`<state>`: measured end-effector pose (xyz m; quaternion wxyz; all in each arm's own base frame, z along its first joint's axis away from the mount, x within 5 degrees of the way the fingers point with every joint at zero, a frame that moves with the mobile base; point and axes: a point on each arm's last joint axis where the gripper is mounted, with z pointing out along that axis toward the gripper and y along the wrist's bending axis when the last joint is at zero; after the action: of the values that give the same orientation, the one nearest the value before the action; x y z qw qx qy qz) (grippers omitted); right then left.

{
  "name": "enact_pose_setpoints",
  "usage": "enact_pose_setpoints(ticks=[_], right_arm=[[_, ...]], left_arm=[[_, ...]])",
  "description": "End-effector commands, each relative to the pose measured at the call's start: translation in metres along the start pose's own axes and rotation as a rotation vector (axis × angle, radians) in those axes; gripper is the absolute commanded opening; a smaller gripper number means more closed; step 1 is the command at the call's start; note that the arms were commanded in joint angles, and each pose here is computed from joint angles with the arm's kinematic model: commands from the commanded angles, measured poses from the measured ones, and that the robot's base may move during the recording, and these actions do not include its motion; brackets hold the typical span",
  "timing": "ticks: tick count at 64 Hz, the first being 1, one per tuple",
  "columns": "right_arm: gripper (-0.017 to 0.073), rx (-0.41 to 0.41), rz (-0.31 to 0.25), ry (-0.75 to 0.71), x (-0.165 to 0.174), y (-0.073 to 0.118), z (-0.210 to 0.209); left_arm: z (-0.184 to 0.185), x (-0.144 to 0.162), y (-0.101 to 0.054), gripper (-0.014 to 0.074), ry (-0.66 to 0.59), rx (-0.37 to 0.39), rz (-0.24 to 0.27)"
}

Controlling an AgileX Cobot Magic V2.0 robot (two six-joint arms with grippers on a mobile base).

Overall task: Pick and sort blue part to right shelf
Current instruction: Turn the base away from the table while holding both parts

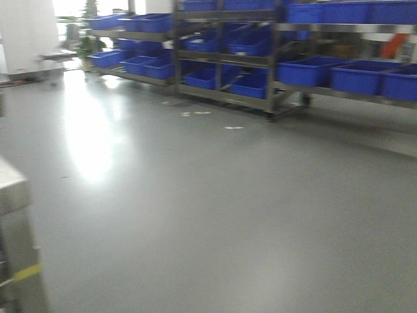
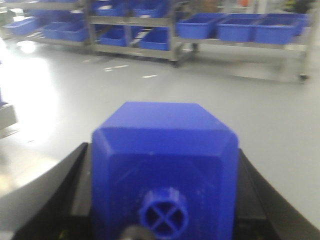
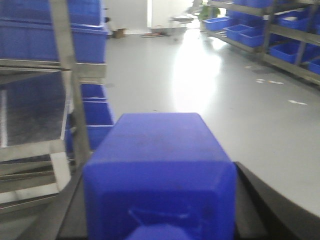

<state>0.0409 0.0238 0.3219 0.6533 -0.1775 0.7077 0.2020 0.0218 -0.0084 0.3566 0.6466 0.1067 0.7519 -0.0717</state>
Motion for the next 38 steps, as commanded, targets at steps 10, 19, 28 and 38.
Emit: enact_pose_setpoints(ticks=[10, 19, 28, 38], right_arm=[[0.0302, -0.006, -0.019, -0.116, -0.0173, 0.001, -0.0024], [0.0302, -0.006, -0.019, -0.116, -0.0173, 0.001, -0.0024], [0.0302, -0.006, -0.019, -0.116, -0.0173, 0.001, -0.0024], [0.0302, -0.004, -0.019, -0.116, -0.0173, 0.0009, -0.0024]], left_arm=[[-0.0011, -0.0154, 0.0004, 0.0303, -0.101, 0.003, -0.006], [-0.0011, -0.0154, 0.0004, 0.0303, -0.101, 0.003, -0.006], [-0.0011, -0.0154, 0.0004, 0.0303, -0.101, 0.003, -0.006], [-0.0011, -0.0154, 0.0004, 0.0303, -0.101, 0.003, -0.006]])
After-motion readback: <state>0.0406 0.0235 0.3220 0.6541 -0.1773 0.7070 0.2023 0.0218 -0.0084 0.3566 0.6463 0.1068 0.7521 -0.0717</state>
